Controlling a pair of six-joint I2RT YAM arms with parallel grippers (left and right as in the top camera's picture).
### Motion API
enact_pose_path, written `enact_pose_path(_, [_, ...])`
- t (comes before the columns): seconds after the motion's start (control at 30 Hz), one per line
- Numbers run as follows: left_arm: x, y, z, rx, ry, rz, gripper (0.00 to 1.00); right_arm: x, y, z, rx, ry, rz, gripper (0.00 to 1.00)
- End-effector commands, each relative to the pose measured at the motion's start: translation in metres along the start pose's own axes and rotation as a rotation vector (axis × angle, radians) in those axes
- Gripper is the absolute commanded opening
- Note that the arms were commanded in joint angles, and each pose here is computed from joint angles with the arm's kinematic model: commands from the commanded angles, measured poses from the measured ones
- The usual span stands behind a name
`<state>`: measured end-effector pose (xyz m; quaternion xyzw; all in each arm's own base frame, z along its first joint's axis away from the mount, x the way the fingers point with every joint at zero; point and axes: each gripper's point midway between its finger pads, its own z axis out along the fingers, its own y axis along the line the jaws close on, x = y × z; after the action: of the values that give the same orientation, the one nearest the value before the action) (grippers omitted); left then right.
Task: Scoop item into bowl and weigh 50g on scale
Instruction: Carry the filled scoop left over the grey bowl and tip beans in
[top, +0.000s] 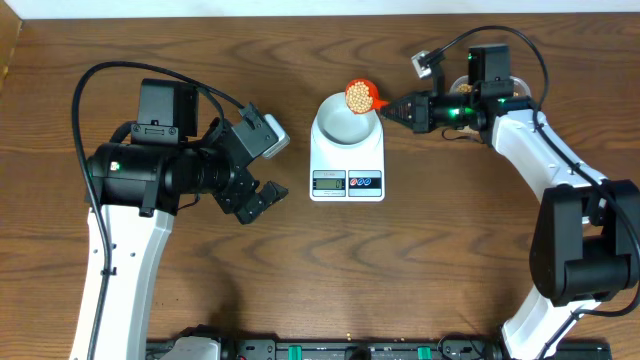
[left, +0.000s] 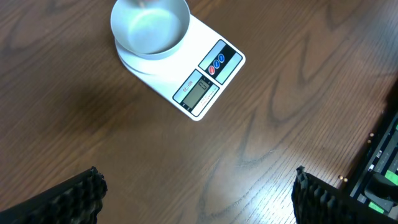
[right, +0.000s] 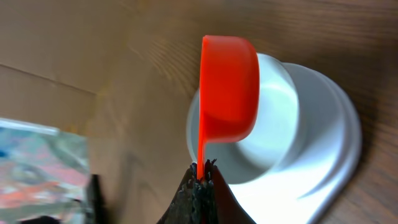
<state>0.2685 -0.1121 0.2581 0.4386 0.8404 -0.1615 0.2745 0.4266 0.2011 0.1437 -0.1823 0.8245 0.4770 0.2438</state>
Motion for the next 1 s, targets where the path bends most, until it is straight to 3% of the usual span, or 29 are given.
enact_pose_path(0.0, [-0.007, 0.001, -0.006, -0.005, -0.022, -0.004, 0.98, 0.002, -0.006, 0.007, 0.053, 0.02, -0.143, 0.01])
enact_pose_path(0.33, [-0.007, 0.001, -0.006, -0.005, -0.022, -0.004, 0.98, 0.009, -0.015, 0.017, 0.149, 0.063, -0.262, 0.01])
enact_pose_path(0.97, [-0.007, 0.001, -0.006, -0.005, -0.022, -0.003, 0.98, 0.013, -0.007, 0.027, 0.133, 0.081, -0.311, 0.01])
